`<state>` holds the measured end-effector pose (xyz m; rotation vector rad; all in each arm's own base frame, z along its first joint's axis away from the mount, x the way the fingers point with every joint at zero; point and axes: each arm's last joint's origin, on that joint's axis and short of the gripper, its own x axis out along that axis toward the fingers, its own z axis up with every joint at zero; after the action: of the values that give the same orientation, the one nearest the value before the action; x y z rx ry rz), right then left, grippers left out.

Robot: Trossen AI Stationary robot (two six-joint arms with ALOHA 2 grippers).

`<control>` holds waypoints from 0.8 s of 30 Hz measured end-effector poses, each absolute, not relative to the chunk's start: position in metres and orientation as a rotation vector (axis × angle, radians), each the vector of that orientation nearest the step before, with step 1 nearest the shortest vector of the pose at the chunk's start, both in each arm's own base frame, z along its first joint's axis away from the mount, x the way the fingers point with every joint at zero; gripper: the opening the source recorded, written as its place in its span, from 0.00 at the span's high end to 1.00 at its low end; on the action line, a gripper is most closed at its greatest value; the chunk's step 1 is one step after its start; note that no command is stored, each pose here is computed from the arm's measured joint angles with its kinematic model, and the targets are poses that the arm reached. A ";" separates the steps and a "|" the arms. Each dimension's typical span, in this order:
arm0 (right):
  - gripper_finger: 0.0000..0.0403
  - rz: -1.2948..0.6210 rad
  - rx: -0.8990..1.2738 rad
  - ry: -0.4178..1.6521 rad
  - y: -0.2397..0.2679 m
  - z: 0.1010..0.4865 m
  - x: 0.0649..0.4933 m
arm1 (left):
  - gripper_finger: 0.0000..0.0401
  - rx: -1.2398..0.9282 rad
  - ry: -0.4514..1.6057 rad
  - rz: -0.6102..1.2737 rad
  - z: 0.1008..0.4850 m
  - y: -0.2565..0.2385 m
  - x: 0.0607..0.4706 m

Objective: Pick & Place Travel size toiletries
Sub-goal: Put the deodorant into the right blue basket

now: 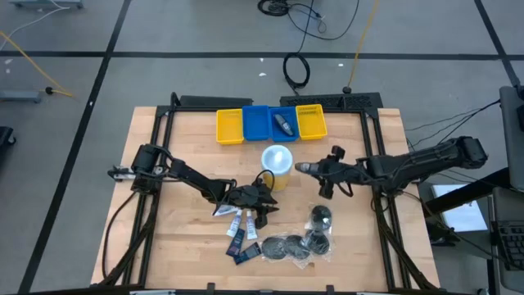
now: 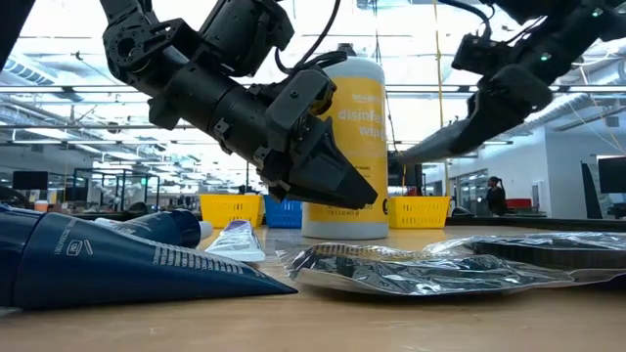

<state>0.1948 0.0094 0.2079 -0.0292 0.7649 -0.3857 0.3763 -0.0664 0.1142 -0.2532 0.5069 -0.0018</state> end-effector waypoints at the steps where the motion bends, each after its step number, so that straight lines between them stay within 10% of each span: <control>1: 0.51 -0.403 -0.040 0.757 0.007 0.209 0.196 | 0.72 -0.254 0.507 -0.002 0.114 -0.066 0.376; 24: 0.51 -0.615 -0.019 0.521 -0.079 0.212 0.226 | 0.72 -0.254 0.479 -0.008 0.117 -0.067 0.378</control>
<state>0.2258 -0.0787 0.2123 -0.0189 0.5210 -0.6149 0.3776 -0.0669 0.1170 -0.2541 0.4785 -0.0084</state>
